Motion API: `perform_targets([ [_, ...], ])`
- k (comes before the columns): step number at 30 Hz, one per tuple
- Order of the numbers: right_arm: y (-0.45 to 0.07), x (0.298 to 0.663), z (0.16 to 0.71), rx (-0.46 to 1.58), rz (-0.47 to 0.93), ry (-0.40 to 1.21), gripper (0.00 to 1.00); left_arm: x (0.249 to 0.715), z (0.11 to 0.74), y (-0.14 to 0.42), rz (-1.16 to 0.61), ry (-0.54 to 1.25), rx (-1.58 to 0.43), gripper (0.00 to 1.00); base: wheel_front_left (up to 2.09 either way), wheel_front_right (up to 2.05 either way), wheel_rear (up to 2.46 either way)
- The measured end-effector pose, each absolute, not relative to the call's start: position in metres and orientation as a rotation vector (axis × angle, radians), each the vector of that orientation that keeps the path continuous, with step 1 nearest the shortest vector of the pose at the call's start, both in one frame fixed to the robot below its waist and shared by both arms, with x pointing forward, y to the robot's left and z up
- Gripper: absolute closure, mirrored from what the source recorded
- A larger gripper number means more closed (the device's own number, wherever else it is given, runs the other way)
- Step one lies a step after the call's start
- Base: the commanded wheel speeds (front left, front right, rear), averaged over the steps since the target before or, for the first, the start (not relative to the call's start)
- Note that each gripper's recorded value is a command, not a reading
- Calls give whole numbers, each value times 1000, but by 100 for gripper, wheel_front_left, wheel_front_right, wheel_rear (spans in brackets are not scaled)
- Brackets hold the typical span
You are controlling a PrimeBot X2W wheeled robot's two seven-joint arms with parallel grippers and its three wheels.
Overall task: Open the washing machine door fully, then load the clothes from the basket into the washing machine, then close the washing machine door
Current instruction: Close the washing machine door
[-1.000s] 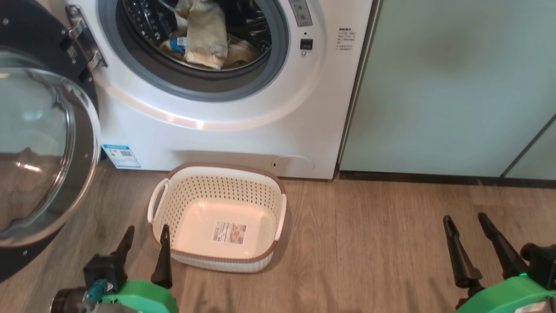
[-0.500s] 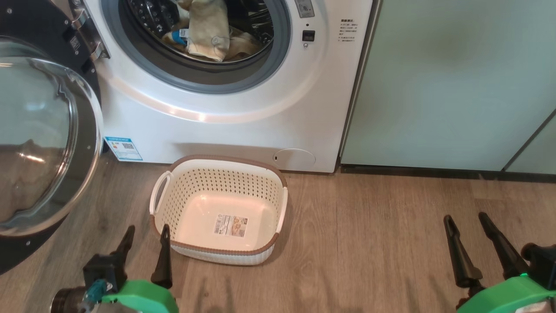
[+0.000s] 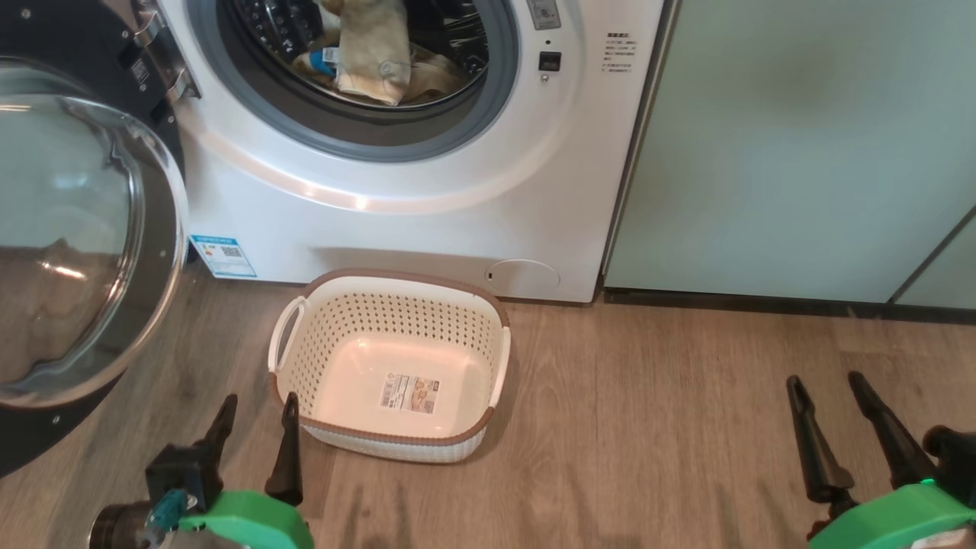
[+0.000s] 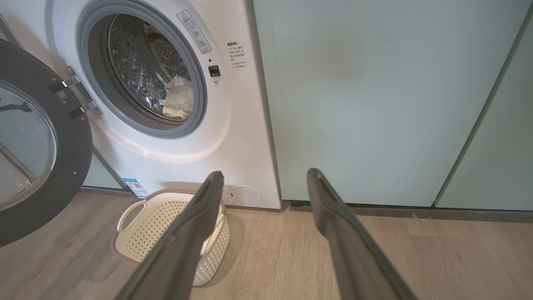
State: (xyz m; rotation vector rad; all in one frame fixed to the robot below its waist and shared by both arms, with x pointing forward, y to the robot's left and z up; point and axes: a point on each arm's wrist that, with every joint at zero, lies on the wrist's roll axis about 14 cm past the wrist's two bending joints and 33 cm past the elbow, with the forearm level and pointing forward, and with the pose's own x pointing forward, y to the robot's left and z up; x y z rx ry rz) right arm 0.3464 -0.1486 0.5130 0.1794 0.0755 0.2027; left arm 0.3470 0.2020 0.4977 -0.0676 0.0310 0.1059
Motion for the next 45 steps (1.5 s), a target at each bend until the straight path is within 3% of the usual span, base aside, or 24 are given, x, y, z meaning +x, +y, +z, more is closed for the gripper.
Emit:
perform_targets([
  [10, -136, 356, 511, 171, 244, 83, 0, 341, 503, 216, 148, 10, -69, 0, 0, 0, 0],
  [26, -86, 374, 516, 168, 403, 77, 0, 296, 516, 276, 364, -34, -51, 0, 0, 0, 0],
  [45, -37, 371, 516, 162, 552, 97, 0, 245, 524, 308, 491, -60, -43, 0, 0, 0, 0],
])
